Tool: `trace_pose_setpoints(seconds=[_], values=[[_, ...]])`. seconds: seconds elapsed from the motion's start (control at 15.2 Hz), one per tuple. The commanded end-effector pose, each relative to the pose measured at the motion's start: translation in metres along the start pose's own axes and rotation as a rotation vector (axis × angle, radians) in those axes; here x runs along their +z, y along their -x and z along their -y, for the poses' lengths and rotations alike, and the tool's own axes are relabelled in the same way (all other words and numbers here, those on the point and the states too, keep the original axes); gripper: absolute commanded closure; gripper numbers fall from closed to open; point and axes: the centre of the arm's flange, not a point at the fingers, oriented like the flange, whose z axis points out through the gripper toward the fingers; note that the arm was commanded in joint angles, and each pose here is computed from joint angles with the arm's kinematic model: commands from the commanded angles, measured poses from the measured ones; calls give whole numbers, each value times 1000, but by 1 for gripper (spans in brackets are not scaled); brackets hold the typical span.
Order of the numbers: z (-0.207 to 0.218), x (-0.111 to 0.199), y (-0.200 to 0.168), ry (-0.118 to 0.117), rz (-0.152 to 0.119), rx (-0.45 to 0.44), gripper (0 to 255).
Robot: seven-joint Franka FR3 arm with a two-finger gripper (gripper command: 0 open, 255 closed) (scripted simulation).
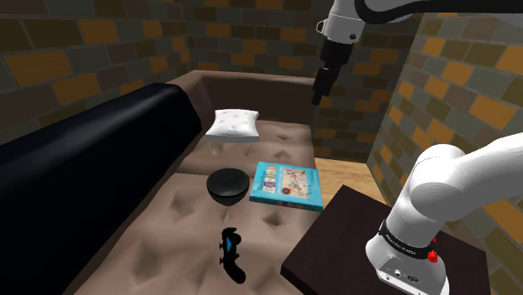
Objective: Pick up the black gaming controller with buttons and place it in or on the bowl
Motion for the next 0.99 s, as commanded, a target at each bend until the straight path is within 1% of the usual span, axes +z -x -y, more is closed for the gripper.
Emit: trace_pose_setpoints(seconds=[0.0,0.92], values=[[0,0,0,0,0,0,0],[123,130,-36,-49,93,11,0]])
